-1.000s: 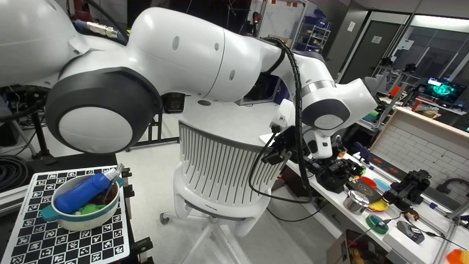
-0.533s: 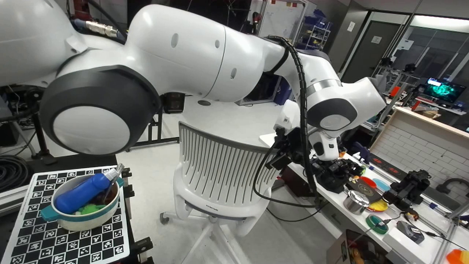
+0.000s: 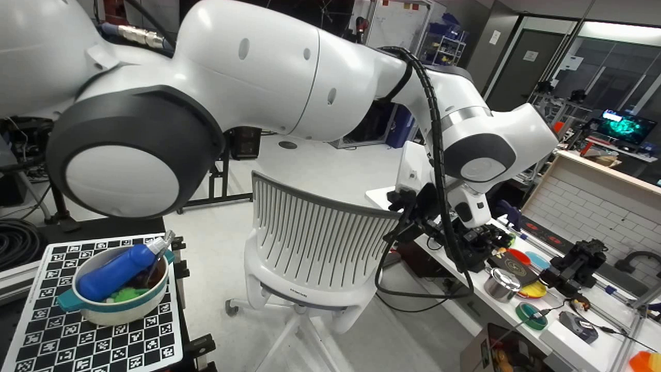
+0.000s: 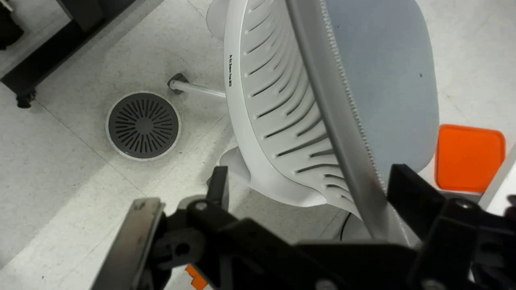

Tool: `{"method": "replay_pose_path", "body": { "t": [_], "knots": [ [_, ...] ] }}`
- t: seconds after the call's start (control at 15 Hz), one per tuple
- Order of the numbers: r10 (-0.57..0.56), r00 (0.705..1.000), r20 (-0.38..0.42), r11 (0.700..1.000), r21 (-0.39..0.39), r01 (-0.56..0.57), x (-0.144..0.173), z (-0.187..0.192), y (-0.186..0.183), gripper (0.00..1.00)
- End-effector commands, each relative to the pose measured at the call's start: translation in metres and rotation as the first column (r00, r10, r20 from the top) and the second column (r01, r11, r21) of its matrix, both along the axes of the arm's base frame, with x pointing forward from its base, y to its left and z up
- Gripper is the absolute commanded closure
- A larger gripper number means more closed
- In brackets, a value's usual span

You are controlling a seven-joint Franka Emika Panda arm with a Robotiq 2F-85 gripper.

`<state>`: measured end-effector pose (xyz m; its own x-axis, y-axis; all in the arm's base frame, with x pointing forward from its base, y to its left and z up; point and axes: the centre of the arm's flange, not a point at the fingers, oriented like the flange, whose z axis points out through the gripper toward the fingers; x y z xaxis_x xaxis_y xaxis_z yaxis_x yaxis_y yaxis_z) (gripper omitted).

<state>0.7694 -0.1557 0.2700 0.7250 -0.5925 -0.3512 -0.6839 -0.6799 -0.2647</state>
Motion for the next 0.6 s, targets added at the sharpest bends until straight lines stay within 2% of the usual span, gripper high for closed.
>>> {"method": "replay_pose_path", "body": {
  "t": [0.0,0.27,0.53],
  "knots": [
    [0.113,0.992,0.046,0.993,-0.041,-0.112,0.0676,0.0166,-0.0288,0.00],
    [0.200,0.975,0.098,0.979,-0.053,-0.195,0.0690,0.0178,-0.0304,0.00],
    [0.232,0.965,0.121,0.973,-0.045,-0.228,0.0716,0.0164,-0.0288,0.00]
  ]
}}
